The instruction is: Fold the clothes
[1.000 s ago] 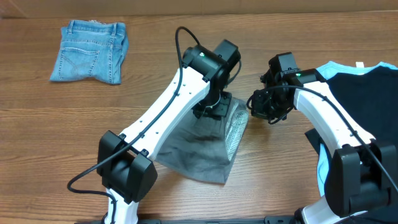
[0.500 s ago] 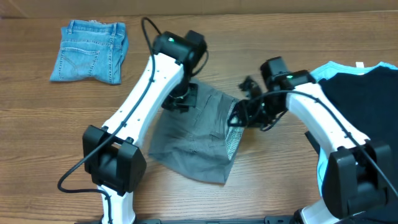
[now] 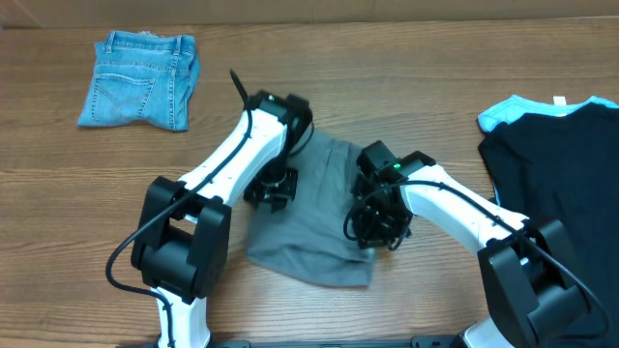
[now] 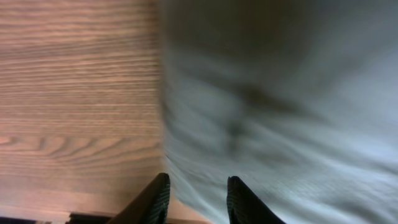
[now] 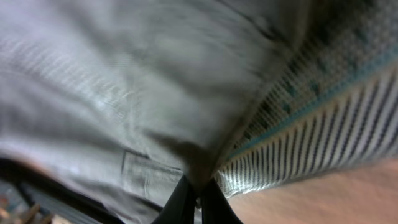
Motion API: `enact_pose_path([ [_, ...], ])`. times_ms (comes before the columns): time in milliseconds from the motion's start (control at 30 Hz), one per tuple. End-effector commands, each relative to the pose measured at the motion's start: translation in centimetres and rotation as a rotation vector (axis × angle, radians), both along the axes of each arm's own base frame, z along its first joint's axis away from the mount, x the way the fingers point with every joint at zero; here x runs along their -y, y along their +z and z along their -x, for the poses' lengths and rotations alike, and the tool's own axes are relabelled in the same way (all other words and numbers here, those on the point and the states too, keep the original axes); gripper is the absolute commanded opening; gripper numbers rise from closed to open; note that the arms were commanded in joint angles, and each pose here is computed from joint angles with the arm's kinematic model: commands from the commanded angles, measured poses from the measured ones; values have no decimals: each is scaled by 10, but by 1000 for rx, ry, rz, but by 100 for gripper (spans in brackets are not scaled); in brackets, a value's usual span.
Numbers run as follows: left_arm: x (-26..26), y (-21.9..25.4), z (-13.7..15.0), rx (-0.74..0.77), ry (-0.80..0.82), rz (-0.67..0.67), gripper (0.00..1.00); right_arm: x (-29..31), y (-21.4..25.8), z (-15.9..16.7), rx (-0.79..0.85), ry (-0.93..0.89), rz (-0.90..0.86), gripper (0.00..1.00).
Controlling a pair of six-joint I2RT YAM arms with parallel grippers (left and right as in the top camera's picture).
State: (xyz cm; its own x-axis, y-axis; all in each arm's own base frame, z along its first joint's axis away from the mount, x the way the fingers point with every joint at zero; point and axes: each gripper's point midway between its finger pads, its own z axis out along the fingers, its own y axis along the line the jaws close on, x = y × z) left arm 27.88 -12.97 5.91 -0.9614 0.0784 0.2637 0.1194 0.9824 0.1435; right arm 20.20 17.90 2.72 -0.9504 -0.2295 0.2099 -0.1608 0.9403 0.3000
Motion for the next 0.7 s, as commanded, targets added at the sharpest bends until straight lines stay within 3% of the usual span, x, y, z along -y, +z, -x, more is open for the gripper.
enact_pose_path([
  [0,-17,-26,15,-50,22,-30,32,33,-2,-5,8,-180,185,14],
  [67,-23,-38,19,-56,40,-28,29,34,3,-5,9,-172,170,36],
  [167,-30,-41,22,-75,67,-19,13,31,19,-14,67,-139,136,41],
  [233,-30,-36,20,-83,91,5,12,29,38,-31,153,-151,110,43],
  [467,-3,9,-13,8,131,288,34,15,147,-116,550,-290,-85,49],
  [567,13,29,-32,86,129,409,42,10,159,-139,645,-308,-129,44],
  [667,34,36,-44,131,118,513,43,9,142,-155,673,-315,-108,36],
])
